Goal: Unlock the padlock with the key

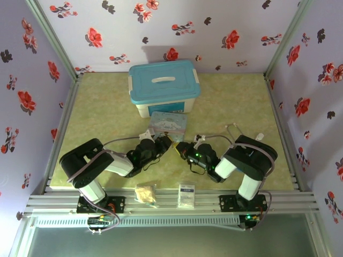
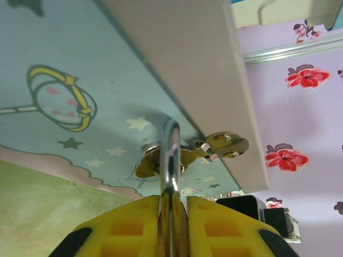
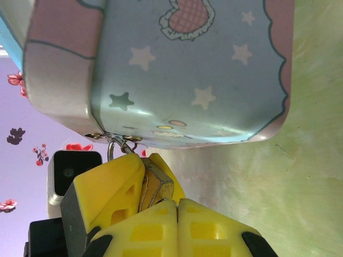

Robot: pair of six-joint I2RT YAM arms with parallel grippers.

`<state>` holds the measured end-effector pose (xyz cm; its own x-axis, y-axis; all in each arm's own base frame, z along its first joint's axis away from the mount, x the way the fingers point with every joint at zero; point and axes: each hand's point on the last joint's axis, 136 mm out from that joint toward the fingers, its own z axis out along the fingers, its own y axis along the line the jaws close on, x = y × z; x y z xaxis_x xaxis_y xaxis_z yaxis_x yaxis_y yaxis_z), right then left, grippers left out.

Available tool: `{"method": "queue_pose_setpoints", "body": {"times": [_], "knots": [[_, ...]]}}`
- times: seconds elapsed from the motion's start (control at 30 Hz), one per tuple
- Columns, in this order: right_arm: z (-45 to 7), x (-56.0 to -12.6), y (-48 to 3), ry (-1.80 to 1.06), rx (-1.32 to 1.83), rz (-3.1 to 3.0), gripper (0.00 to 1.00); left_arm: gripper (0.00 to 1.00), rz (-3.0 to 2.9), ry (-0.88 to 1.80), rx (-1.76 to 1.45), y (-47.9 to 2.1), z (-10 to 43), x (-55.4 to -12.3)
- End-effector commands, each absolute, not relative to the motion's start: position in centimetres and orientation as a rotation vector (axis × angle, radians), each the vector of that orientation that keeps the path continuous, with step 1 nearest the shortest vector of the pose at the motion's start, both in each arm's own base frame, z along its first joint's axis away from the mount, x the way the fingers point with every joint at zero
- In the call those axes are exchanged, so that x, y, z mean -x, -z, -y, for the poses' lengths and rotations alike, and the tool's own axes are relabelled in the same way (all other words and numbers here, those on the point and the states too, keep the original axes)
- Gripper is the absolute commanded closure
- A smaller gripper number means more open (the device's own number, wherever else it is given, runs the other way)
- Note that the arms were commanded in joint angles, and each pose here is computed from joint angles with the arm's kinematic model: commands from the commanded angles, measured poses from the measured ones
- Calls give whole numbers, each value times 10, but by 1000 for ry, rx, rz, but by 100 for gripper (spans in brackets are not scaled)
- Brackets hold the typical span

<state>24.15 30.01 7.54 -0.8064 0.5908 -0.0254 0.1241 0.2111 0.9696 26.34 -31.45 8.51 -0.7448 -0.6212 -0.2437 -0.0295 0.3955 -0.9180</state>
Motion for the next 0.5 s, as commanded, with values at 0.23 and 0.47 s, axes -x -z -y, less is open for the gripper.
{"method": "queue_pose_setpoints", "body": {"times": [0.23,0.47], "knots": [[-306,-250,-107,-1772,-754,-1977,100,100,-2019,1602,373,-132,354,-237],[-313,-240,-78,-1671,-599,-2091,93,100,-2049,1547,375,-127,349,-237]]}}
